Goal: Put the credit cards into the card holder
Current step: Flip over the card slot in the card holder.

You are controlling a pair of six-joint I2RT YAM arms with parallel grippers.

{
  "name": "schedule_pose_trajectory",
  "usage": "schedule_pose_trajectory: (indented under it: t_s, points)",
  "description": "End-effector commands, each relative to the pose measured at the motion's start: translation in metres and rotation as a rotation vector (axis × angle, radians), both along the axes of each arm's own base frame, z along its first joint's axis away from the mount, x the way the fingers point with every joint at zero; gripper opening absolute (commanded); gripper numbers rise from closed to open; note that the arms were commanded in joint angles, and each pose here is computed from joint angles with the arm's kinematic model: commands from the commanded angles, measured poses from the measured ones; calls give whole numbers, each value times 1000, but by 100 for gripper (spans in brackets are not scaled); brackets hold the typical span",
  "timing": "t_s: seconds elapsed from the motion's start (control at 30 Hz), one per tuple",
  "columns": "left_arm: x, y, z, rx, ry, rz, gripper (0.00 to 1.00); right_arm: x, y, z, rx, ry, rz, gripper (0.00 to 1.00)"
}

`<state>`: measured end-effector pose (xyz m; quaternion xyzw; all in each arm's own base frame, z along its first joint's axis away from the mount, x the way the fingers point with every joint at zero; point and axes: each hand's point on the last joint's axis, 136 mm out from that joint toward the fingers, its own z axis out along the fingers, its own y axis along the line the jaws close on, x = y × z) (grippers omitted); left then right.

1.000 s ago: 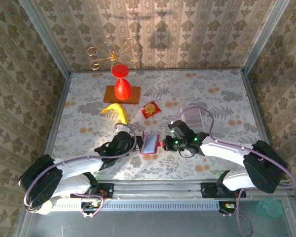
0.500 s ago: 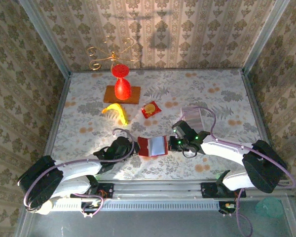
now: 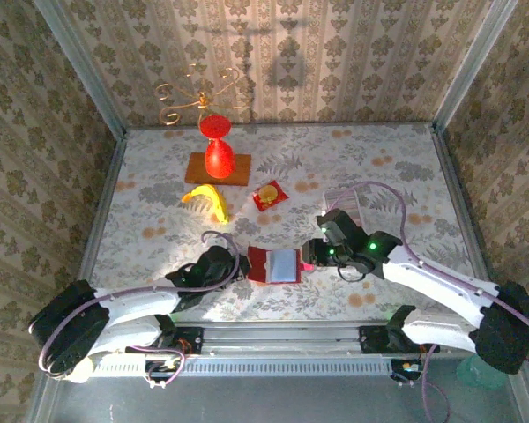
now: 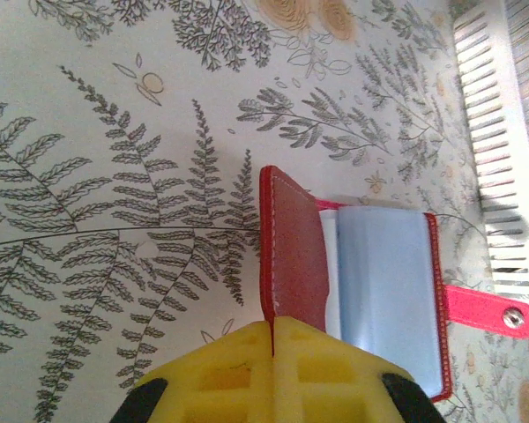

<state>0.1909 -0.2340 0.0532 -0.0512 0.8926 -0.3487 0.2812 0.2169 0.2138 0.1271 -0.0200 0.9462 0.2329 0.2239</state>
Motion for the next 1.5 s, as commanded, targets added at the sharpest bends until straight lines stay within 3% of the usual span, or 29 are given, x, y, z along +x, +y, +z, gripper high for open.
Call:
schedule_pose_trajectory:
  t_s: [0.0, 0.33, 0.77, 1.1, 1.47]
  points:
    - [-5, 1, -2, -5, 11, -4, 0, -8, 16, 6, 24, 16, 48, 38]
    - [-9, -3, -3, -15, 14, -10, 0, -1, 64, -39, -64, 104, 132, 38]
    - [-10, -3, -6, -8, 23, -1, 0, -5, 56, -96, -215, 203, 118, 39]
    - [-11, -7, -11, -10, 39, -3, 0, -8, 74, -103, -159, 225, 137, 44]
    - [-16, -10, -19, -3, 57, -1, 0, -7, 102, -86, -3, 226, 155, 51]
